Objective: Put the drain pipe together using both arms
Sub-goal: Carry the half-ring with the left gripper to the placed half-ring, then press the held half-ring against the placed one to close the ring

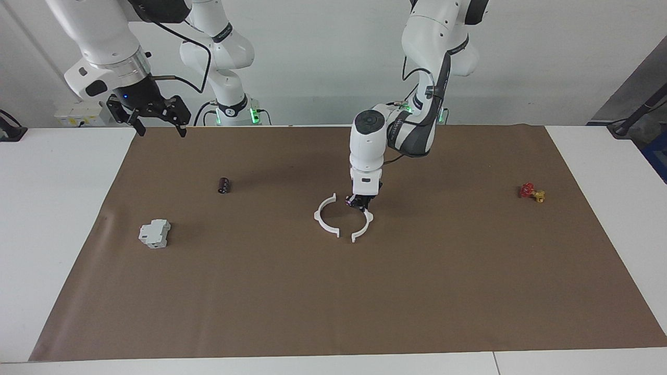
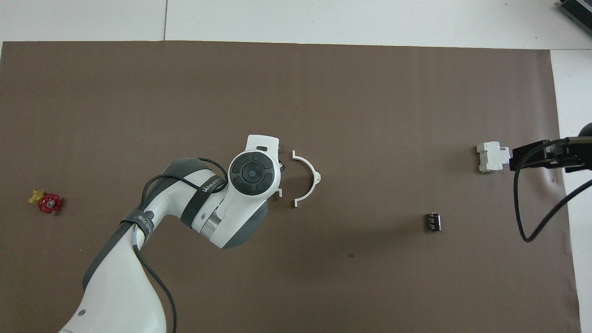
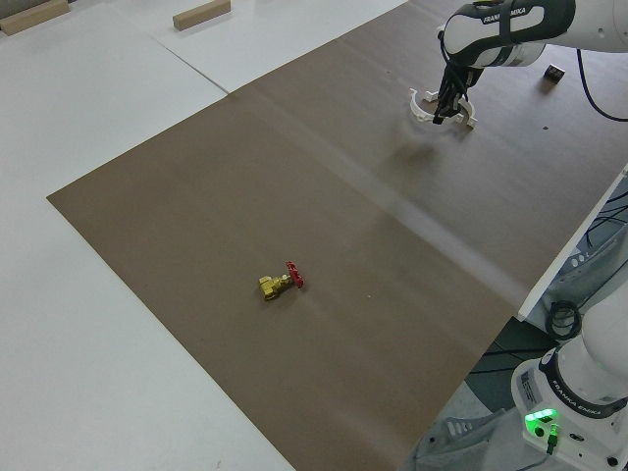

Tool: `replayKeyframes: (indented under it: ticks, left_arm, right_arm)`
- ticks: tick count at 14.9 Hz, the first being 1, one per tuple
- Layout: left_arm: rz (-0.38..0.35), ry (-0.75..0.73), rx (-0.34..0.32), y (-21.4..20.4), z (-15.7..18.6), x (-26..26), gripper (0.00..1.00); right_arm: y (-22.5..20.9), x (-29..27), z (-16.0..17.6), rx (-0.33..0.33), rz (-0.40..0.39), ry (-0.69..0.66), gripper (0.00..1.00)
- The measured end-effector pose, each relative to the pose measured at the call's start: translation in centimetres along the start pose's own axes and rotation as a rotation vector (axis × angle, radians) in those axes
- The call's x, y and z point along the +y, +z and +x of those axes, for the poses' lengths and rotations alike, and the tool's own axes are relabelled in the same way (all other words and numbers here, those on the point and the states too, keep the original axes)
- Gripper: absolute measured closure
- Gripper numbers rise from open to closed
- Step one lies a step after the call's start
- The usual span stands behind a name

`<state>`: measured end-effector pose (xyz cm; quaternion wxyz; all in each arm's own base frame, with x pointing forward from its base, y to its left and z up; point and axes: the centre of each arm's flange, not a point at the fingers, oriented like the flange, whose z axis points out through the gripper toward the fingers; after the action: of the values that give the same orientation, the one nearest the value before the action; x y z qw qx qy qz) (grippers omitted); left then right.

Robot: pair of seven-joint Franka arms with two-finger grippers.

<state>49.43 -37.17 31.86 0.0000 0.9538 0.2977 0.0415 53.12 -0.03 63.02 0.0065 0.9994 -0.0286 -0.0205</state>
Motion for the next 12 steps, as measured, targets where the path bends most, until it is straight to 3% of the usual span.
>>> replayKeyframes:
  ticks: [12]
  left_arm:
    - [0.009, -0.006, -0.002, 0.7, -3.8, 0.9, 0.93]
  right_arm:
    - [0.0, 0.2, 0.0, 0.000, 0.000, 0.004, 0.00]
